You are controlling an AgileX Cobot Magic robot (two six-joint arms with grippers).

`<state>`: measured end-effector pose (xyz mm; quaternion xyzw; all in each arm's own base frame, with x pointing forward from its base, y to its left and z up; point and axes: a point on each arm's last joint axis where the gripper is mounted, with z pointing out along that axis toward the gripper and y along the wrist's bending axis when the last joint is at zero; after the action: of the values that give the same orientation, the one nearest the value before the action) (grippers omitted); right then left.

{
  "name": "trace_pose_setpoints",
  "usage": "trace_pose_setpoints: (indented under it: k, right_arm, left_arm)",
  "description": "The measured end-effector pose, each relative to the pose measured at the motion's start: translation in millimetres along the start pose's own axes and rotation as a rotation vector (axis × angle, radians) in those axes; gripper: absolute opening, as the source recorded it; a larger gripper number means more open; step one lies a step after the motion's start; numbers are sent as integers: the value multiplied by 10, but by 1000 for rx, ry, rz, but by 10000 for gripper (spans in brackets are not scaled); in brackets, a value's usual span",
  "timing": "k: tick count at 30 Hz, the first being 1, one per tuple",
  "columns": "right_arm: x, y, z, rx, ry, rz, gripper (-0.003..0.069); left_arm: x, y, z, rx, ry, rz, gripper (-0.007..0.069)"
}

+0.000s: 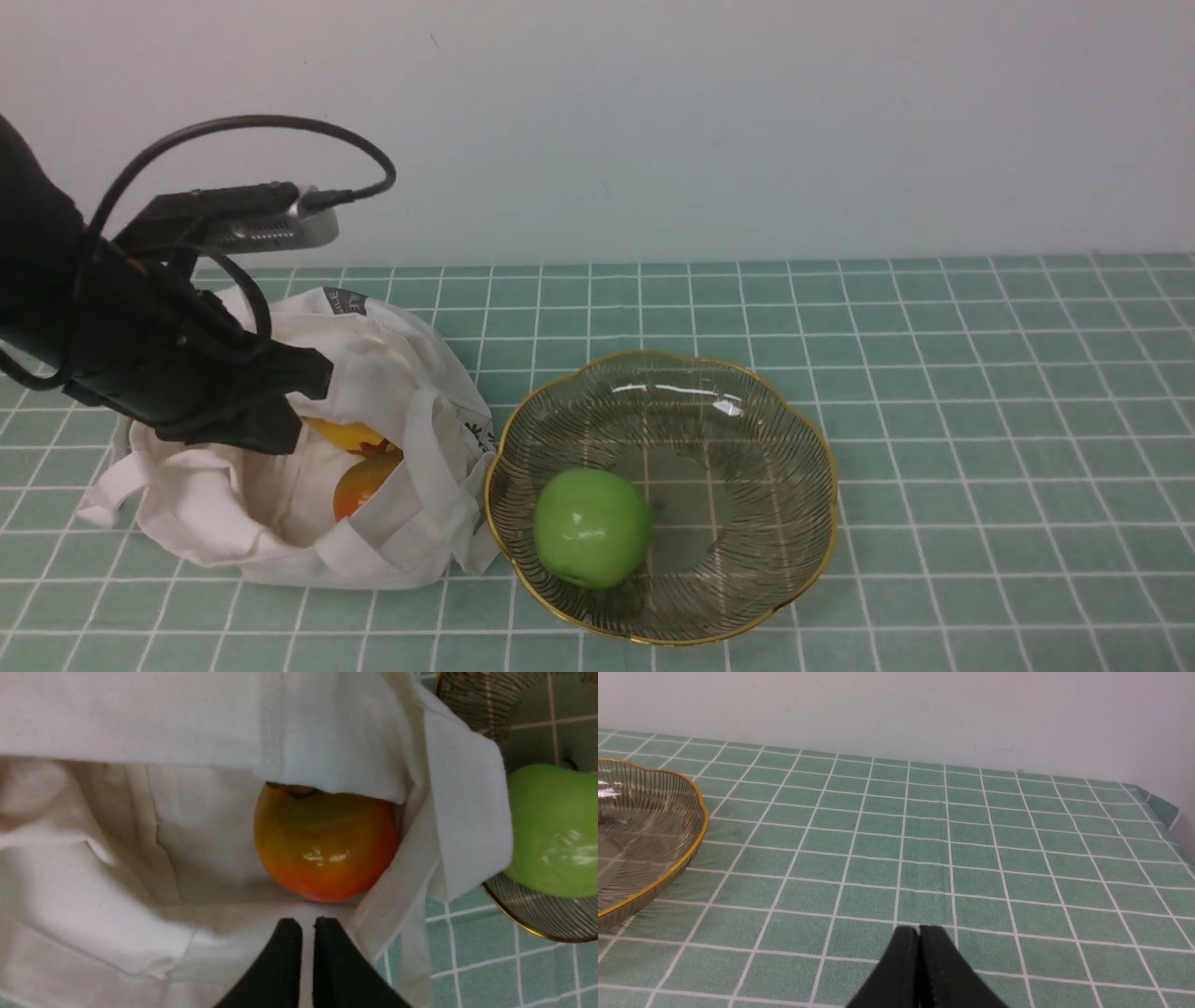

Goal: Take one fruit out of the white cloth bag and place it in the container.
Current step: 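Reach into the bag and grasp the red fruit inside it with the left gripper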

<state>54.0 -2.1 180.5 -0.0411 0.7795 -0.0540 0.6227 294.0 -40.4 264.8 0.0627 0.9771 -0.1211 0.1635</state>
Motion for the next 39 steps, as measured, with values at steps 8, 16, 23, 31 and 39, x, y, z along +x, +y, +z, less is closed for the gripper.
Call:
trace_pose_setpoints:
  k: [8, 16, 23, 31, 39]
  right_arm:
    - [0, 0, 0, 0, 0, 0, -15]
    - [0, 0, 0, 0, 0, 0, -15]
    - [0, 0, 0, 0, 0, 0, -15]
    - [0, 0, 0, 0, 0, 0, -15]
    - [0, 0, 0, 0, 0, 0, -15]
  left_arm:
    - [-120, -44, 299, 68, 3, 47, 283]
    - [-178, -2, 590, 37, 15, 82, 564]
    - [-147, 41, 718, 27, 75, 96, 605]
    - [-144, 14, 853, 82, 102, 33, 605]
    - [-141, 0, 929, 93, 118, 22, 605]
